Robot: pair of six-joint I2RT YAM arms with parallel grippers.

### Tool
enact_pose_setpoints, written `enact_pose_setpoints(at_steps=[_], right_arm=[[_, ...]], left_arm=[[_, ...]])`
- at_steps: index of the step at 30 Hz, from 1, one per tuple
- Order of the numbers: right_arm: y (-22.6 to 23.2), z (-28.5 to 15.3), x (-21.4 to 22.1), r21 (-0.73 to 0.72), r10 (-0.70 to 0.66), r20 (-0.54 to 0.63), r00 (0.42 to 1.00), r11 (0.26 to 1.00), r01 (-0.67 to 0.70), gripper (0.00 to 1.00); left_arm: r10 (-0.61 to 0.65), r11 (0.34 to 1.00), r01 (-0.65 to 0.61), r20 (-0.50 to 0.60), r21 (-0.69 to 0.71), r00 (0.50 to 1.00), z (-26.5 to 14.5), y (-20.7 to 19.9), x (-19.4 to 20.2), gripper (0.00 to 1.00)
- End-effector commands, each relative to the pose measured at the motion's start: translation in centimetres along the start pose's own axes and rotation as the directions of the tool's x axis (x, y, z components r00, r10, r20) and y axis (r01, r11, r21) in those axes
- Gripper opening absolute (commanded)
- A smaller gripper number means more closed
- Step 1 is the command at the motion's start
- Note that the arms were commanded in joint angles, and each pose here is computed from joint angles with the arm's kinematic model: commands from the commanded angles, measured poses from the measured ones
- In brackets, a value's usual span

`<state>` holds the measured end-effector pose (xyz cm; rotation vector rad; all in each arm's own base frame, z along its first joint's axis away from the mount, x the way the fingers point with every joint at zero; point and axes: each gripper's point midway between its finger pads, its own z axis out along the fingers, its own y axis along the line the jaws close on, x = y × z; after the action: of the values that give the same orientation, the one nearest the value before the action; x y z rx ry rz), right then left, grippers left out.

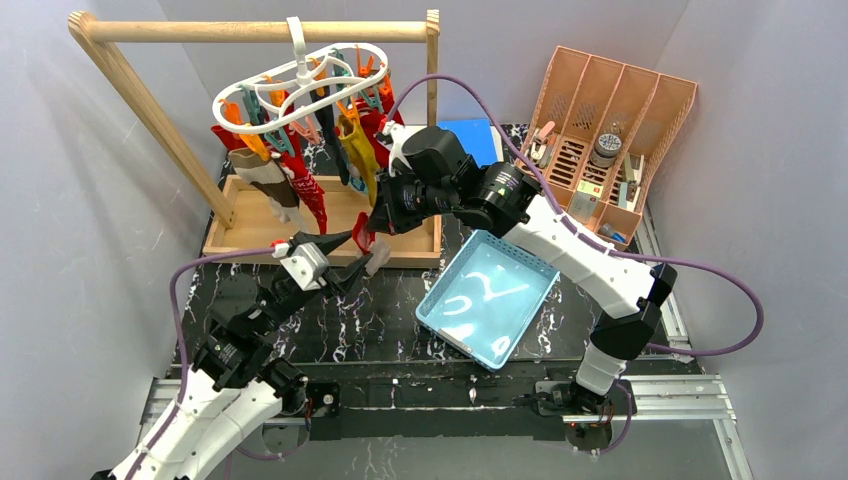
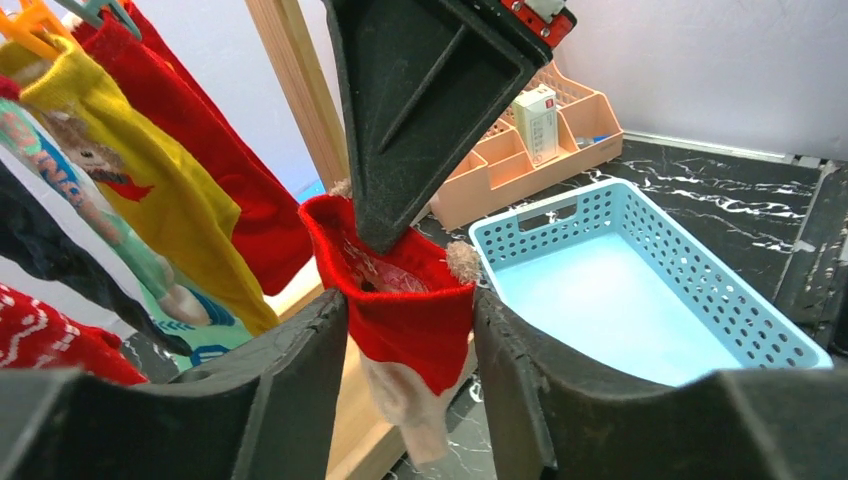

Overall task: Clip the socks to the hanger
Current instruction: Pick up the sock from the bin.

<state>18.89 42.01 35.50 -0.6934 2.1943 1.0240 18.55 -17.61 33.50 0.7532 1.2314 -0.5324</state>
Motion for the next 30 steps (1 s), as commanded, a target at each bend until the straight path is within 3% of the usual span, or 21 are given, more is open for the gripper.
enact_pose_setpoints(at_steps=[1, 9, 14, 18, 24, 27, 30], right_arm=[[1.5, -1.7, -1.6, -0.063, 0.013, 0.064, 0.998, 0.998, -0.009, 0.01], [1.9, -1.9, -1.7, -0.081, 0.027, 0.067, 0.997, 0.997, -0.021, 0.01], [2.1, -1.8, -1.6, -0.091, 0.034, 0.064, 0.997, 0.995, -0.028, 0.01], [2.2, -1.9, -1.8, -0.098, 0.043, 0.070, 0.997, 0.995, -0.036, 0.01], [2.3, -1.8, -1.8, -0.107, 0.053, 0.071, 0.996, 0.993, -0.045, 0.01], [2.4, -1.8, -1.8, -0.115, 0.058, 0.067, 0.996, 0.992, -0.050, 0.01], [2.6, -1.7, -1.6, -0.124, 0.063, 0.059, 0.996, 0.991, -0.055, 0.01]], left_arm=[[0.015, 1.000, -0.015, -0.010, -0.015, 1.000, 0.1, 0.3, 0.2, 0.43], [0.007, 1.000, -0.007, -0.022, -0.008, 1.000, 0.5, 0.3, 0.5, 0.48], [0.011, 1.000, -0.011, -0.024, -0.006, 1.000, 0.5, 0.3, 0.5, 0.32], [0.008, 1.000, -0.009, -0.020, -0.019, 1.000, 0.2, 0.4, 0.4, 0.49], [0.005, 1.000, -0.005, -0.014, -0.015, 1.000, 0.0, 0.3, 0.4, 0.55], [0.007, 1.000, -0.007, -0.019, -0.023, 1.000, 0.1, 0.4, 0.5, 0.38], [0.005, 1.000, -0.006, -0.027, -0.031, 1.000, 0.2, 0.6, 0.5, 0.06]])
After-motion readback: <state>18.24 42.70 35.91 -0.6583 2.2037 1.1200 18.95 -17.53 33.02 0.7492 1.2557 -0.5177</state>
